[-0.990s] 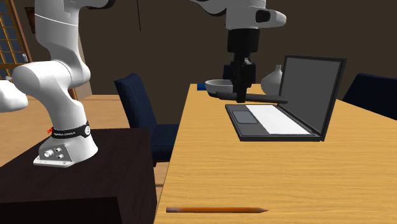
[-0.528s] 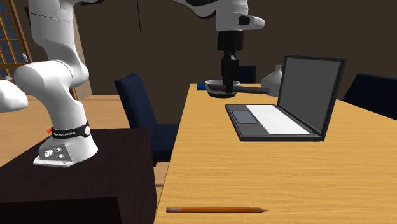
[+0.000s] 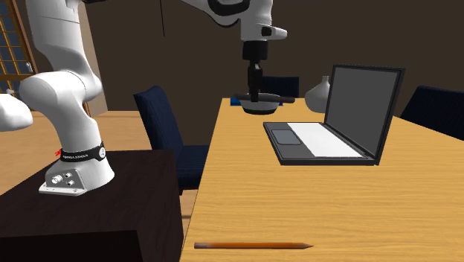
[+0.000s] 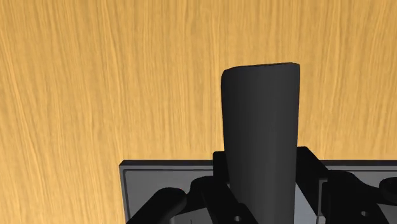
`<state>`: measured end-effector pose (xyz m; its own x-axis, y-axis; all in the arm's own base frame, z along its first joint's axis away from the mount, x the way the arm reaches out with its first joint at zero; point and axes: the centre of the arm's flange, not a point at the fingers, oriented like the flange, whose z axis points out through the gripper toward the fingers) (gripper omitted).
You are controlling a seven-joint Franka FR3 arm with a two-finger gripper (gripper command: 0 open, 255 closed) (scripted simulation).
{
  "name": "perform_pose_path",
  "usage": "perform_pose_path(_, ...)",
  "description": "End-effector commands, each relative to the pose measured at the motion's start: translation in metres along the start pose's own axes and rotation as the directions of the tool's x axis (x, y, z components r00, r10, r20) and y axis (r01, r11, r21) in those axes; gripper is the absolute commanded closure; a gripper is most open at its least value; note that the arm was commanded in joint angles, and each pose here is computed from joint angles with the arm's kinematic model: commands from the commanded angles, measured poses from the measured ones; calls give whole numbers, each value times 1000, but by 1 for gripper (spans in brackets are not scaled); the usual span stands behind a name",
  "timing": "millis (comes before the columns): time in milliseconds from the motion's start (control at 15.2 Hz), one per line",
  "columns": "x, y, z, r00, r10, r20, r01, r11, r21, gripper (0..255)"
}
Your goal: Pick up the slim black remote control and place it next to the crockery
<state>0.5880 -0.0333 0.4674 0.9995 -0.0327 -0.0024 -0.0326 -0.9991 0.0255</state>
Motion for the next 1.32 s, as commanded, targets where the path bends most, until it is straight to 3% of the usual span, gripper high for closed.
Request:
perform_pose_path(0,-6,-25,-1,1000,1,0,-1,1000,0,255)
perform_pose_path(858,-37,-190,-6,1000,1,0,-1,1000,0,255)
perform_pose_path(1254,-37,-191,26,1000,1,0,-1,1000,0,255)
